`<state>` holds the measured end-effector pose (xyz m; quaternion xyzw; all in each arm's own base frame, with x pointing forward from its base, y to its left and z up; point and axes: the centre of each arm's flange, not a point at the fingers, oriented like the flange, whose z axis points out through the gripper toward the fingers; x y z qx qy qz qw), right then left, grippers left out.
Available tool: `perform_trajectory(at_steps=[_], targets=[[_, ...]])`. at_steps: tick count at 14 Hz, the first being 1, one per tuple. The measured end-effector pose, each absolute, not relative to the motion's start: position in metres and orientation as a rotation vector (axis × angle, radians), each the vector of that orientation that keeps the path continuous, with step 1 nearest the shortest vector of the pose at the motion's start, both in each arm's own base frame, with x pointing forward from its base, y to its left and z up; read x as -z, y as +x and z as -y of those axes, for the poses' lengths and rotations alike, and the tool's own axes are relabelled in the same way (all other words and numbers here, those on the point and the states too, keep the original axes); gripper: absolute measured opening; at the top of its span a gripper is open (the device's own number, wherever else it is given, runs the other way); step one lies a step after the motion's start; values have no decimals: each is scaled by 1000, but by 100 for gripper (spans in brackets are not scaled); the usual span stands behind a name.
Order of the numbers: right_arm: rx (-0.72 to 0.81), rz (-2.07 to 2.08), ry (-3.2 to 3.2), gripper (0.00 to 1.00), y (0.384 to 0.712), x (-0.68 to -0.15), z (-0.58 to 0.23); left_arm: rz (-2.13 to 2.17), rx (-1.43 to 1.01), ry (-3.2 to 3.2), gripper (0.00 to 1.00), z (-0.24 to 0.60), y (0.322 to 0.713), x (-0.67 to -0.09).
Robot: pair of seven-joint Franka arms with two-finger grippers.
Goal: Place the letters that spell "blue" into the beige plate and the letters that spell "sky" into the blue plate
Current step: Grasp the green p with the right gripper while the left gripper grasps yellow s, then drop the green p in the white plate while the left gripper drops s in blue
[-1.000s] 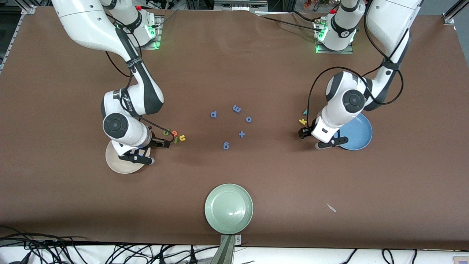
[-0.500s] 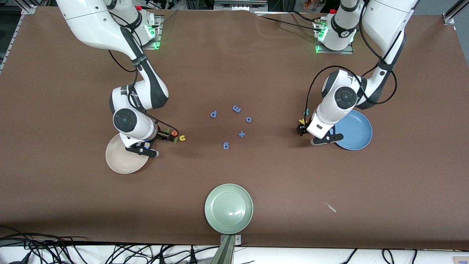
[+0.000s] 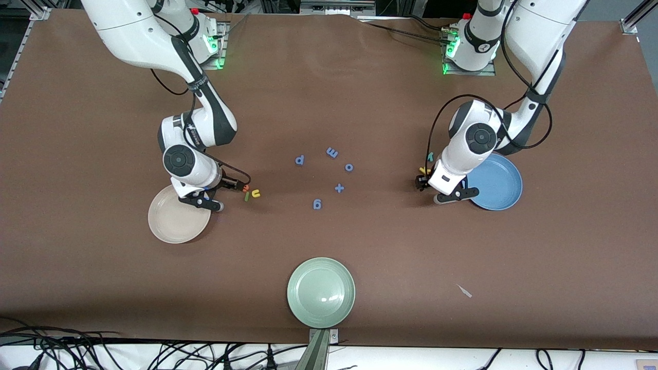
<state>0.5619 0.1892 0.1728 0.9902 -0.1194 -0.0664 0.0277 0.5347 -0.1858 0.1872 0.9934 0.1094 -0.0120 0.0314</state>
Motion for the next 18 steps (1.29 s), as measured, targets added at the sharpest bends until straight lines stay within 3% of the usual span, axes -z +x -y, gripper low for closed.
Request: perform_trajectory(at_steps=[5,8,9,13,18], targets=[[166,370,3072,92,554,-168,-187,-338,58,3063,64,185,531,-180],[160,361,3081,66,553,-172,-193,-333,61,3066,62,186,530,-178],[160,359,3081,66,552,-172,-194,-327,63,3069,58,186,529,-177],[149,356,3088,26,553,-178,-196,-326,73,3071,53,186,528,-174],[150,353,3087,26,558,-190,-196,-352,77,3070,42,185,527,-172]])
